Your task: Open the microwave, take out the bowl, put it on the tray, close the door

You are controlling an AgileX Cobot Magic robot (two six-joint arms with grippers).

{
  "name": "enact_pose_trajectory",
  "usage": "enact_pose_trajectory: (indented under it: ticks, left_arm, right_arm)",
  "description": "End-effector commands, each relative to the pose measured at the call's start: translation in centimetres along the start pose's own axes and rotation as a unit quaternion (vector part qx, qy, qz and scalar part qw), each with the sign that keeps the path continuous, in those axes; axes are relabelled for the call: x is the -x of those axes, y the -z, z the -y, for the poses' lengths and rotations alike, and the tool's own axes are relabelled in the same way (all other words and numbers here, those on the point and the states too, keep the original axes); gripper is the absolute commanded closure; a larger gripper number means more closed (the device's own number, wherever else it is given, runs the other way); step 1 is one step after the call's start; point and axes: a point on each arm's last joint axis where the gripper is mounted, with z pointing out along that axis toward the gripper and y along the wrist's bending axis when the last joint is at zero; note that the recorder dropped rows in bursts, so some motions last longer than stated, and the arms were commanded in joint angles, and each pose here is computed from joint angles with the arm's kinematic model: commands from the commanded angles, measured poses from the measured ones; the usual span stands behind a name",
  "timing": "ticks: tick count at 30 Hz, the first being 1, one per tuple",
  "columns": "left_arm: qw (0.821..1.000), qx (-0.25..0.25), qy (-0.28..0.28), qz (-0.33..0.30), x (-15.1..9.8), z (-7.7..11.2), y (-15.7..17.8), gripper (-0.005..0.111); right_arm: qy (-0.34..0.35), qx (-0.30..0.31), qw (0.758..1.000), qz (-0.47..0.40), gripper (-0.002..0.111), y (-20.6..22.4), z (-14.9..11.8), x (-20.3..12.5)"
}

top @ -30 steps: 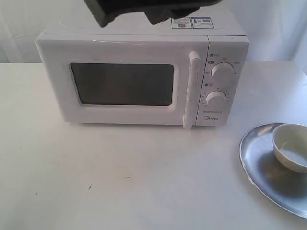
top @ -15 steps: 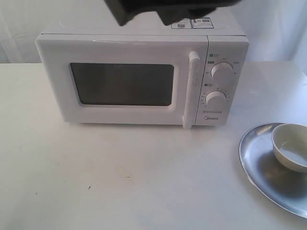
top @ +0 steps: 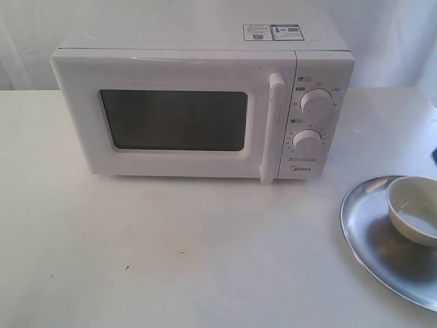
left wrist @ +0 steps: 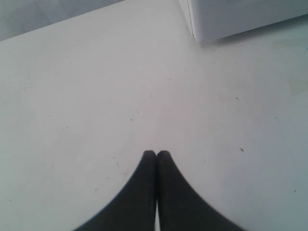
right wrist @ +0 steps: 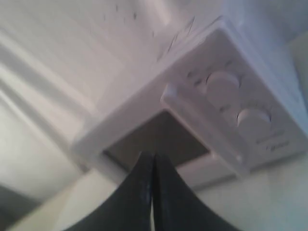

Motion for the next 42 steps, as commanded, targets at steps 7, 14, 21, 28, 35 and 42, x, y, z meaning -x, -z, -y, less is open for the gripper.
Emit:
enact_pose_trajectory:
  ticks: [7,14,21,28,35,42]
  left_arm:
    - [1.0,-0.003,0.004,0.001,0.0,0.0,0.0,0.107]
    - [1.0,-0.003,0.004,0.001,0.0,0.0,0.0,0.107]
    - [1.0,-0.003,0.004,0.001,-0.1,0.1,0.0,0.107]
    - [1.0,-0.003,0.004,0.001,-0.1,0.1,0.0,0.107]
    - [1.0,-0.003,0.004,0.001,-0.1,0.1,0.0,0.107]
    - [1.0,-0.003,0.004,0.001,-0.1,0.1,0.0,0.107]
  right_arm:
    - [0.033,0.021,0.992,0.119,0.108,1.9,4.3,-2.1]
    - [0.155,0.054,0.976,0.142,0.108,3.8,3.8,-2.2]
    - [0.275,-0.008,0.951,0.143,0.108,3.8,4.3,-2.3]
    - [0.368,-0.09,0.924,0.051,0.108,3.5,5.8,-3.7]
    - [0.436,-0.157,0.885,-0.052,0.108,3.8,7.4,-4.9]
    - [0.396,-0.211,0.893,-0.031,0.108,4.1,8.1,-4.3]
